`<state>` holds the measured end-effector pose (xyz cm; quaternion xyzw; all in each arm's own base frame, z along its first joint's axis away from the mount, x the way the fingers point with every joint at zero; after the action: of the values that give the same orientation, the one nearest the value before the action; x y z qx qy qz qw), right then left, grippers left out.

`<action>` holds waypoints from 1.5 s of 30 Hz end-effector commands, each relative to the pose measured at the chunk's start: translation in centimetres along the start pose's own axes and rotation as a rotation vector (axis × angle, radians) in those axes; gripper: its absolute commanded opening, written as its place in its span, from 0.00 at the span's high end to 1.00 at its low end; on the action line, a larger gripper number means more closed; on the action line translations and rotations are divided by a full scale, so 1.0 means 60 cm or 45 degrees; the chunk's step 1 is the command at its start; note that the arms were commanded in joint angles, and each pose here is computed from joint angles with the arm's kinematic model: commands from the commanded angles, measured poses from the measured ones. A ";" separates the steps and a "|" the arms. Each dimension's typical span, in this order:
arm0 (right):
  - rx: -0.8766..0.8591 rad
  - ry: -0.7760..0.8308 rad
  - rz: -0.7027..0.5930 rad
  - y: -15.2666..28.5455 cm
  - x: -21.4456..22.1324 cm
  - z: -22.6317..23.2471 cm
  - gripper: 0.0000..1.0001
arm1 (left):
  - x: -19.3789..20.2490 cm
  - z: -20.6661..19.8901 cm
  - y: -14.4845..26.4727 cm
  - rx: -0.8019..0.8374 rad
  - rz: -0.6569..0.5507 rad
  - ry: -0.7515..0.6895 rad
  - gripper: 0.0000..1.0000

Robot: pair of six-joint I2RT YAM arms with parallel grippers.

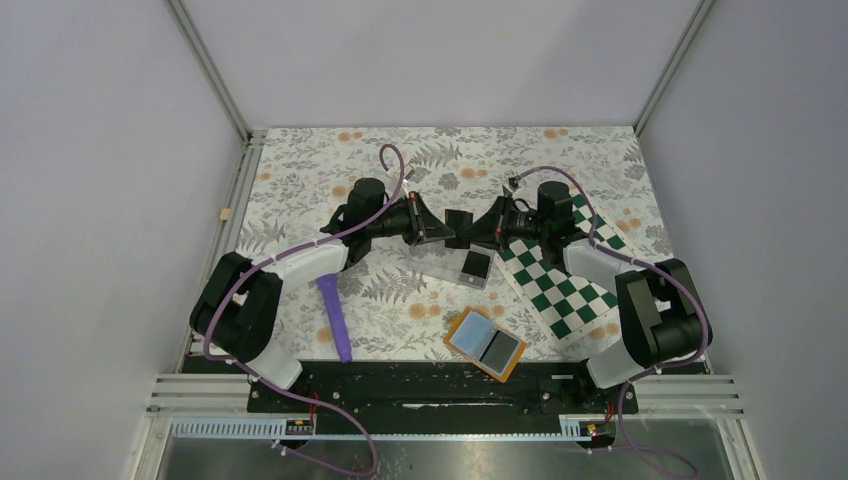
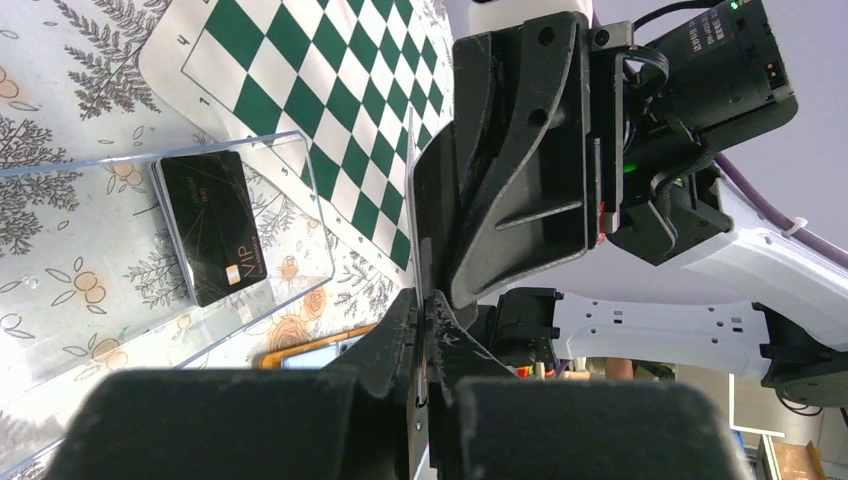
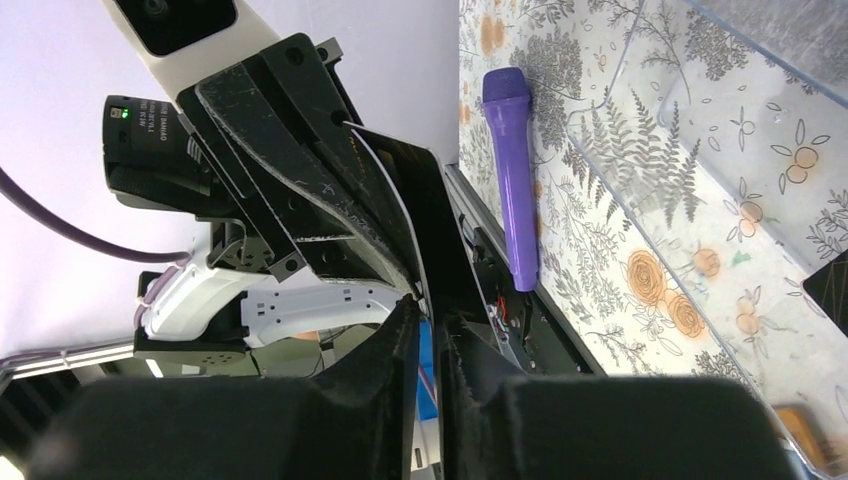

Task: Put the credit cards into the card holder
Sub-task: Insert the credit card into the card slot.

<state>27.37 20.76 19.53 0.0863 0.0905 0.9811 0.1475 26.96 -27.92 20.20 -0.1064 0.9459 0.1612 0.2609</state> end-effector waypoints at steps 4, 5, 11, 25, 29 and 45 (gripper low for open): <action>0.014 0.167 -0.076 -0.005 -0.010 0.025 0.97 | 0.069 0.011 -0.013 -0.082 0.252 0.048 1.00; 0.054 0.158 -0.084 -0.004 -0.010 0.010 1.00 | 0.072 0.017 -0.017 -0.097 0.261 0.064 1.00; 0.186 0.074 -0.080 -0.011 -0.014 -0.069 1.00 | 0.082 0.050 -0.039 -0.134 0.298 0.126 0.99; 0.365 0.084 -0.100 -0.021 -0.039 -0.110 1.00 | 0.088 0.100 -0.050 -0.350 0.347 0.110 0.60; 0.388 0.112 -0.104 -0.017 -0.038 -0.104 1.00 | 0.073 0.083 -0.042 -0.355 0.294 0.059 0.44; 0.471 0.265 -0.104 0.084 0.076 -0.059 1.00 | 0.106 -0.008 0.019 -0.301 0.291 -0.025 0.36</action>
<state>24.13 17.96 17.85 0.0028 0.2608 0.9500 0.1720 23.73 -27.62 18.28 -0.0550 0.9226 0.2972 0.2396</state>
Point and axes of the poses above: each gripper's point midway between its finger pads, its own y axis back along the fingers, its own z axis along the line the jaws close on, x = y × z, the point moved 6 cm from there along y, back along the fingers, and after that the axes turned 11 degrees about -y, right-handed, at the moved point
